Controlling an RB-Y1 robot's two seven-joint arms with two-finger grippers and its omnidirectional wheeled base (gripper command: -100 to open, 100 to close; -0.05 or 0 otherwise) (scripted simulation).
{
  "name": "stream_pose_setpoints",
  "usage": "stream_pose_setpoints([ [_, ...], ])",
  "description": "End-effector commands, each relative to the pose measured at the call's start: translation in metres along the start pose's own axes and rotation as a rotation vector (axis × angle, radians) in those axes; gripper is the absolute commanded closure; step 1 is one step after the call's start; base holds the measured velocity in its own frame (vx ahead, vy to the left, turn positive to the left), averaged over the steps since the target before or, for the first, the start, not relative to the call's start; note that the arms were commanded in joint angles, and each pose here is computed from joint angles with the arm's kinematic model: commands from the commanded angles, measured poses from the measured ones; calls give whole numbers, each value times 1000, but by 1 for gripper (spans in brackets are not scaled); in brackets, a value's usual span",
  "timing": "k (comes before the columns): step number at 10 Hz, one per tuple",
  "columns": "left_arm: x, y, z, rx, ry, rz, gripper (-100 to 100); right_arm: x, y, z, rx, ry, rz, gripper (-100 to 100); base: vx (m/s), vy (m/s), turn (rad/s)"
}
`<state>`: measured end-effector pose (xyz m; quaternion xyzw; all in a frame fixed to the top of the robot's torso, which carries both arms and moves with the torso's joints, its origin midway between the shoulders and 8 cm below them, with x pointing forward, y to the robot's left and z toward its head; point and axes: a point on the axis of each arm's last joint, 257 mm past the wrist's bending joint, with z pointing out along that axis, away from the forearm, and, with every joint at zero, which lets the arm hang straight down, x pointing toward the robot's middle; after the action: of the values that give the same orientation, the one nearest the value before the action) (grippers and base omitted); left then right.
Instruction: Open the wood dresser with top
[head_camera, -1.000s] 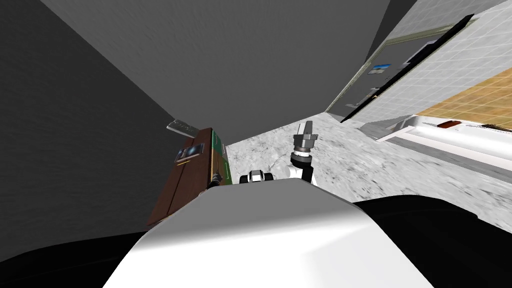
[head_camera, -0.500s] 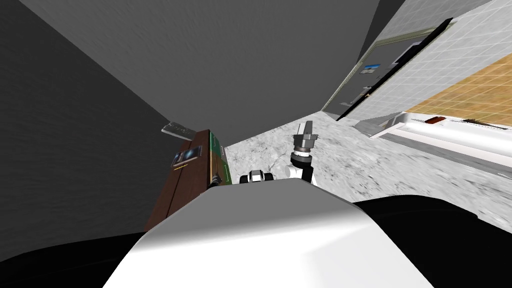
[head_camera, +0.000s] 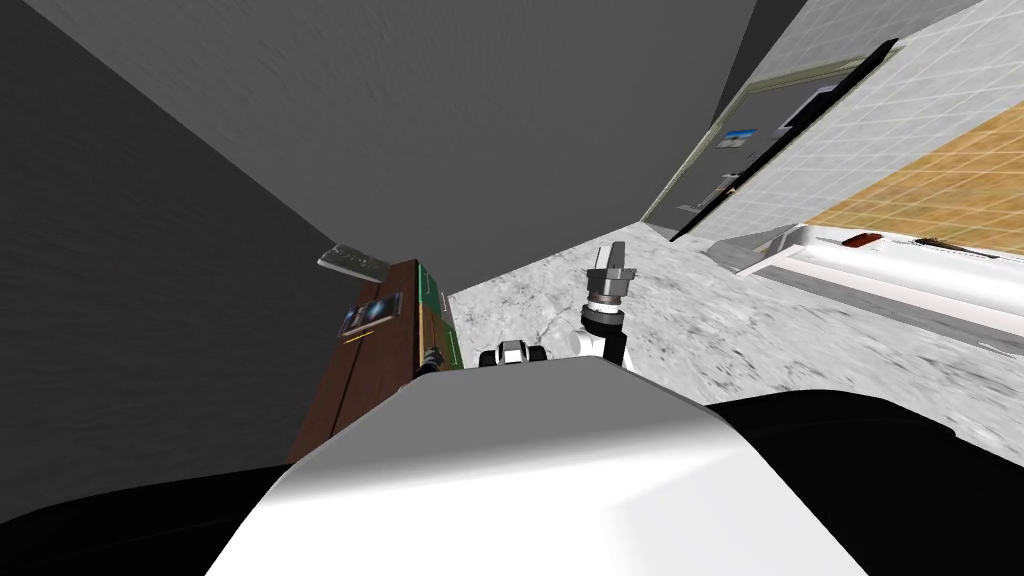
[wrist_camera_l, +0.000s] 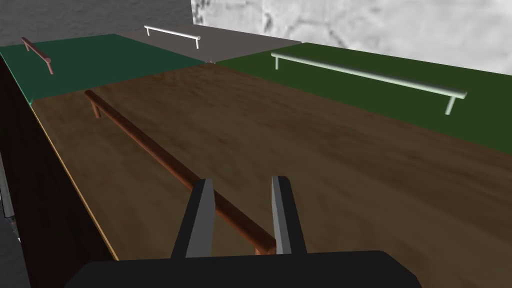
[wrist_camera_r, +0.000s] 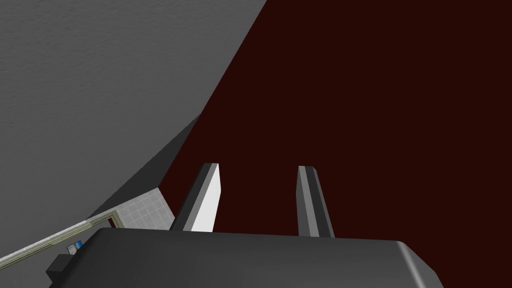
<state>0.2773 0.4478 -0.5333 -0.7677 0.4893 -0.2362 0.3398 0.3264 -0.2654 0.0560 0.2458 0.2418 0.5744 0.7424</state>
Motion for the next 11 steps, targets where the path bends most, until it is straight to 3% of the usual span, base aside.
stream_pose_setpoints([
  [1, -3, 0, -4, -4, -2, -3, 100, 0, 0, 0, 0, 0, 0, 0, -18, -14, -17],
  [7, 1, 8, -2, -14, -7, -5, 100, 0, 0, 0, 0, 0, 0, 0, 90, -137, 18],
  [8, -5, 6, -6, -13, -12, -7, -100, 0, 0, 0, 0, 0, 0, 0, -16, 18, -23],
  [11, -18, 2, -17, -16, -24, -13, -100, 0, 0, 0, 0, 0, 0, 0, -56, 93, -31],
])
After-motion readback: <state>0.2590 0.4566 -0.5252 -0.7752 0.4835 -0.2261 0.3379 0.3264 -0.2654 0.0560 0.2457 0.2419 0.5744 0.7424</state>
